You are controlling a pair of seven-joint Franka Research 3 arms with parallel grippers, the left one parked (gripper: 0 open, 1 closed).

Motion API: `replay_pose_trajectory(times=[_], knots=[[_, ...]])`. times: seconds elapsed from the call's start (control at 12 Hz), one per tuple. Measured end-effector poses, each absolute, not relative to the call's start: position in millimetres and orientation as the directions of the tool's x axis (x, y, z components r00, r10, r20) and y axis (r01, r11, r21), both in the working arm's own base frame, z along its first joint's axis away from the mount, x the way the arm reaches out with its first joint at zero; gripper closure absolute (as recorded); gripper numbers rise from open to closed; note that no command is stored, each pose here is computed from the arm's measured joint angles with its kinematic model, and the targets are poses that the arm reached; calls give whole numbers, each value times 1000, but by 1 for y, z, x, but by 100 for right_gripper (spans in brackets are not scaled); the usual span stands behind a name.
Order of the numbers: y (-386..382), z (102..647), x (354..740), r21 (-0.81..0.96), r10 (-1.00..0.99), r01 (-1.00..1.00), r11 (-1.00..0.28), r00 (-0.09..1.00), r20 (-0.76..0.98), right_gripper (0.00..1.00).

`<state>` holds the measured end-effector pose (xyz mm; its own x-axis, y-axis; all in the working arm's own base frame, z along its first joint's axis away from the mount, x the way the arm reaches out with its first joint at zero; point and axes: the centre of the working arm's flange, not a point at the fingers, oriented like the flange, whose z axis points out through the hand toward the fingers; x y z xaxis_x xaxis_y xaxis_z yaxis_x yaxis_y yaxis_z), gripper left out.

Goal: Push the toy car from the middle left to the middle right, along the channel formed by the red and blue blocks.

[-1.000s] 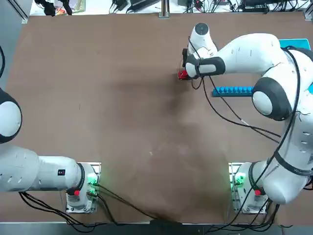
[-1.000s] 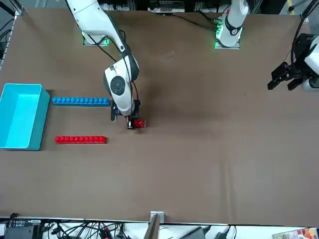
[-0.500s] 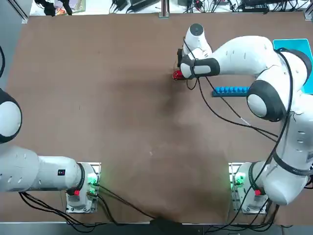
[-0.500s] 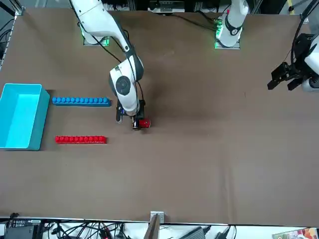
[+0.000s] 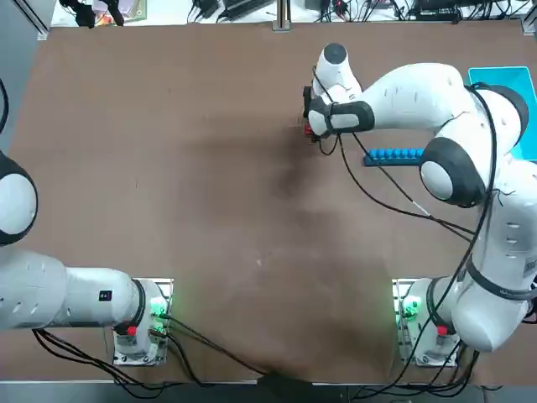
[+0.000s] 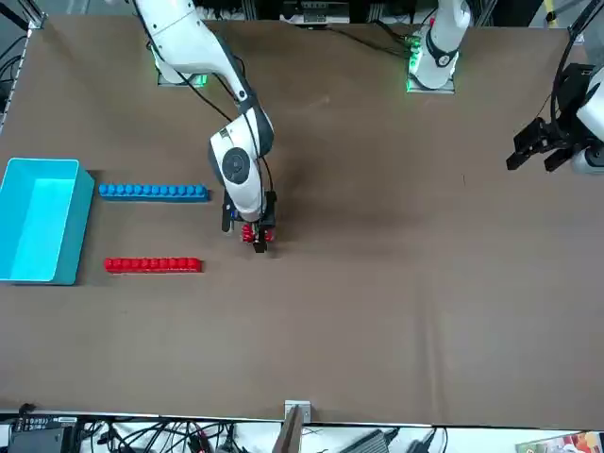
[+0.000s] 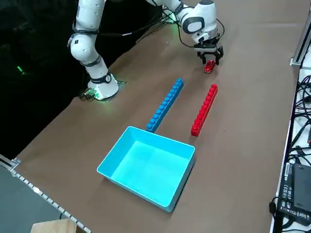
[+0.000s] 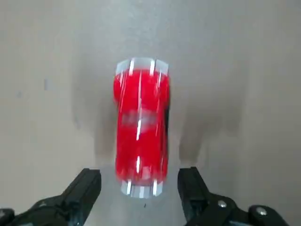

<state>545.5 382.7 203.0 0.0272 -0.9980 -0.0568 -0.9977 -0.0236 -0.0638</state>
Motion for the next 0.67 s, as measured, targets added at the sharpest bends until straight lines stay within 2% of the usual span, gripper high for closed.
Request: replay_pose_trajectory(times=[0.42,0.67], knots=[[391,291,558,-37,-998,-998,-58,59,-28,0],[386,347,558,-52,-990,-990,-135,137,-33,0]])
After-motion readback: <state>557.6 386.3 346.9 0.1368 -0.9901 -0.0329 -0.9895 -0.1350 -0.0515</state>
